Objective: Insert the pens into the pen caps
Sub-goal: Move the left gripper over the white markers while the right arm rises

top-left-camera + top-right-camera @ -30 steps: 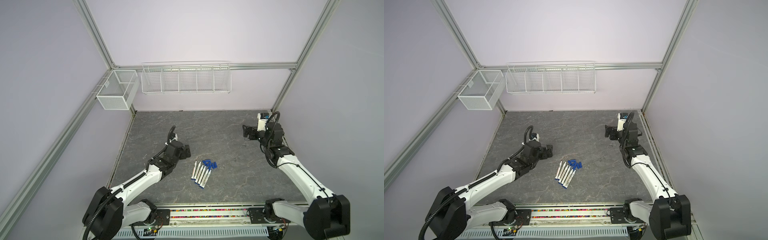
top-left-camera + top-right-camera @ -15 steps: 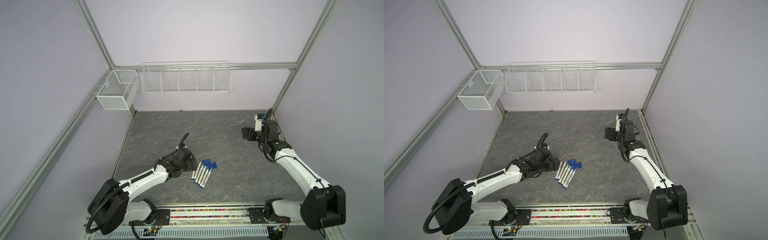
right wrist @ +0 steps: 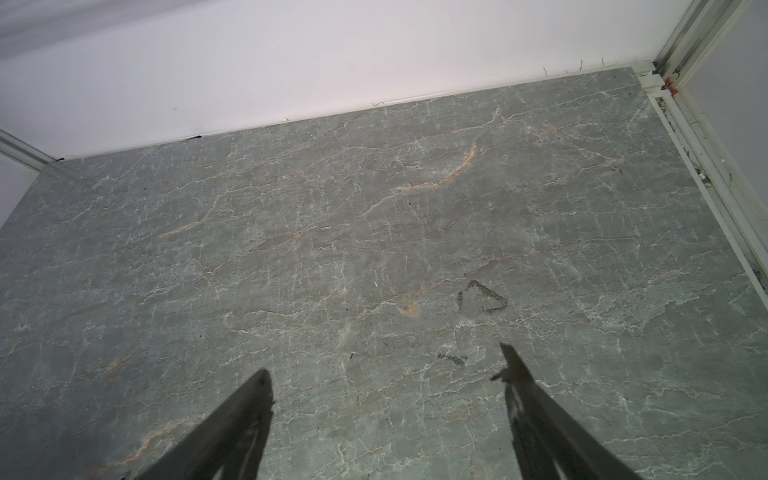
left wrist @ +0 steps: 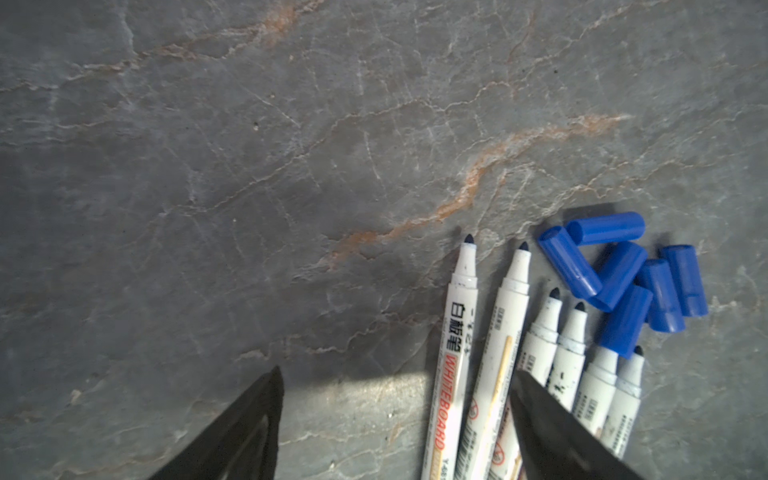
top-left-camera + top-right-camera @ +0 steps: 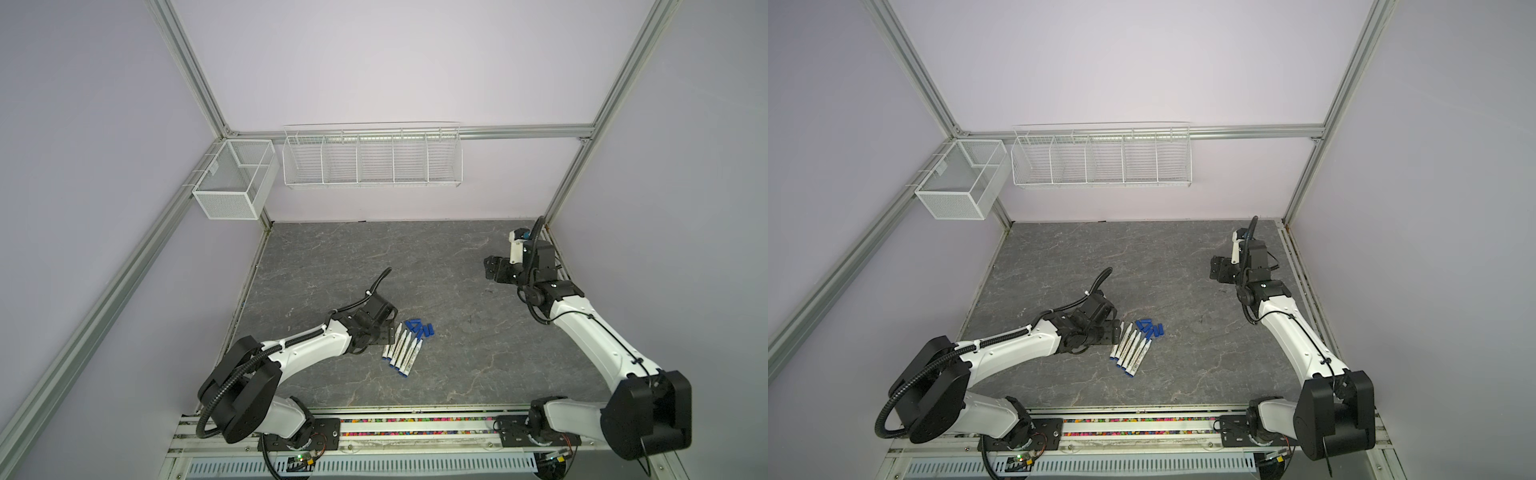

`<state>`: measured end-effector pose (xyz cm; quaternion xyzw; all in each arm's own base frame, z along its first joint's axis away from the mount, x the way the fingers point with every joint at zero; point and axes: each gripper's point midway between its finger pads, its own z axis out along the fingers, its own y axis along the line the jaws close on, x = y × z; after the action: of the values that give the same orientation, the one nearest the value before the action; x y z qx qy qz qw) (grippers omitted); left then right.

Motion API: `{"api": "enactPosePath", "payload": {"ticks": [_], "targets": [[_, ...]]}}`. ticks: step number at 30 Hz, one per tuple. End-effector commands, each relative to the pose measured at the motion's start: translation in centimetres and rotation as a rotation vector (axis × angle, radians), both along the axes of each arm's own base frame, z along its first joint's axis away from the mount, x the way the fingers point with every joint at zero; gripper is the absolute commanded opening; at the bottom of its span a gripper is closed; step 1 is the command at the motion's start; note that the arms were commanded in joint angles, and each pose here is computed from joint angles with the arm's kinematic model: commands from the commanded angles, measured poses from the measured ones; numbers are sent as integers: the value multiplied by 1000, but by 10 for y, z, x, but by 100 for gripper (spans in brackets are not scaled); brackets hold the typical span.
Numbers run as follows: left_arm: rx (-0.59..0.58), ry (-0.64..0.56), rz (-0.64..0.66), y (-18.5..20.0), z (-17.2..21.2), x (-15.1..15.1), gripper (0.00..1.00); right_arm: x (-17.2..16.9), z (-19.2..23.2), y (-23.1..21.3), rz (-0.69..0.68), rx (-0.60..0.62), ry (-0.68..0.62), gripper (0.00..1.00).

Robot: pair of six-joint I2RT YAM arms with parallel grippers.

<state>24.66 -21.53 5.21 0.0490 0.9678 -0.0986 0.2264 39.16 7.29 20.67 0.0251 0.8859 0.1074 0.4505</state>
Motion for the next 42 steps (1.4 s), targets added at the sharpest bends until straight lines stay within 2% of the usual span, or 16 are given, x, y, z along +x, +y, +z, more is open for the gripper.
{"api": "enactPosePath", "payload": {"ticks": [1,11,19,26,34,37,40,42], "targets": [[27,6,0,-3,1,3,83,3,7,-1,-12,-5,-12,88],[103,51,0,-2,-14,2,73,3,7,-1,-11,-5,-13,88],[173,112,-25,3,-29,-9,67,4,5,-1,-14,-5,-10,88],[217,171,-15,17,-39,-24,42,4,6,-2,-20,-10,-12,88],[224,197,-2,24,-48,-32,21,2,6,-5,-35,-5,-7,88],[206,167,-5,19,-43,-26,12,0,5,1,-24,32,5,88],[139,96,-26,5,-27,-13,4,-4,-4,15,-1,79,43,86],[62,23,-44,-7,-10,-4,0,-13,-11,51,97,100,74,86]]}}
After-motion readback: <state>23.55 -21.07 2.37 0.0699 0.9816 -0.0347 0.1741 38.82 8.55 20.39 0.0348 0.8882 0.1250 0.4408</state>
